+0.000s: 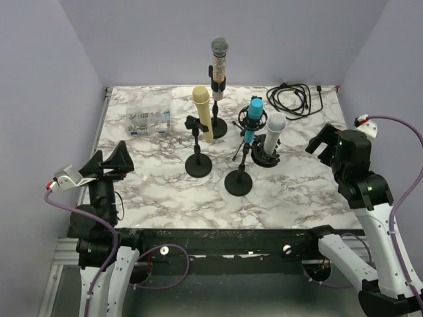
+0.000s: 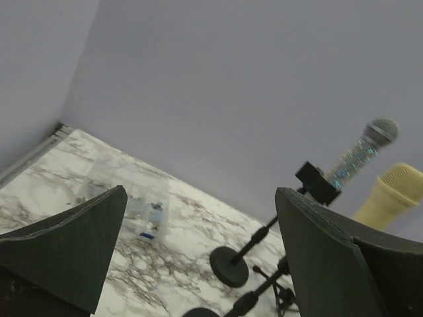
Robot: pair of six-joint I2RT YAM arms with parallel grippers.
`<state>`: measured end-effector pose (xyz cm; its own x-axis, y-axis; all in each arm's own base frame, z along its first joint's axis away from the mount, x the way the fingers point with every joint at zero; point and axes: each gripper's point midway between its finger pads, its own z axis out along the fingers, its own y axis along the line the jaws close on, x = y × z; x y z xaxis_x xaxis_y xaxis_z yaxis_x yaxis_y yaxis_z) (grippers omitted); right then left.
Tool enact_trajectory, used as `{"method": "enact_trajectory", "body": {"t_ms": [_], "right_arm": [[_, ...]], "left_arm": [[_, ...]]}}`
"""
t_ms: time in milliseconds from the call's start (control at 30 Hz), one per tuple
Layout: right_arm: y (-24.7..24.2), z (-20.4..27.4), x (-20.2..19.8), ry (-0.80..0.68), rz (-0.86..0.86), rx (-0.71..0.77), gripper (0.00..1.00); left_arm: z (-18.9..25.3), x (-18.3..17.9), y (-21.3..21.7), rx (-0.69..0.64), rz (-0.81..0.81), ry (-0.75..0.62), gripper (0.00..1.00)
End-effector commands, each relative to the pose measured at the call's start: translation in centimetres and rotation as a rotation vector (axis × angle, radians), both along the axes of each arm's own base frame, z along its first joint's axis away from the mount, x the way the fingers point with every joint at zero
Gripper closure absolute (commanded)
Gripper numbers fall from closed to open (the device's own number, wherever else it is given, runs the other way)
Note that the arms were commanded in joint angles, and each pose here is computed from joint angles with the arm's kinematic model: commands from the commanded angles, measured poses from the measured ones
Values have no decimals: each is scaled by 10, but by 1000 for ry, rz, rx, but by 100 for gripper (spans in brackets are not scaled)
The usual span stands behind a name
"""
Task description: Remove the microphone from the stand
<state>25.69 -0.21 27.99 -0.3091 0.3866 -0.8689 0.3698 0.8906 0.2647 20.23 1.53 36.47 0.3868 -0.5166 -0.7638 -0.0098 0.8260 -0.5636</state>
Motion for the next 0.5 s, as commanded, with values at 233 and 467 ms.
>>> {"method": "enact_trajectory", "body": {"t_ms": [233,467], "right_arm": [[58,54,-49,-120,435,53,0],[137,93,-103,-318,1010,106,0]], "left_arm": [[-12,-31,-151,361,-875,-8,1],[-35,-65,-200,363,-1301,-42,1]]}}
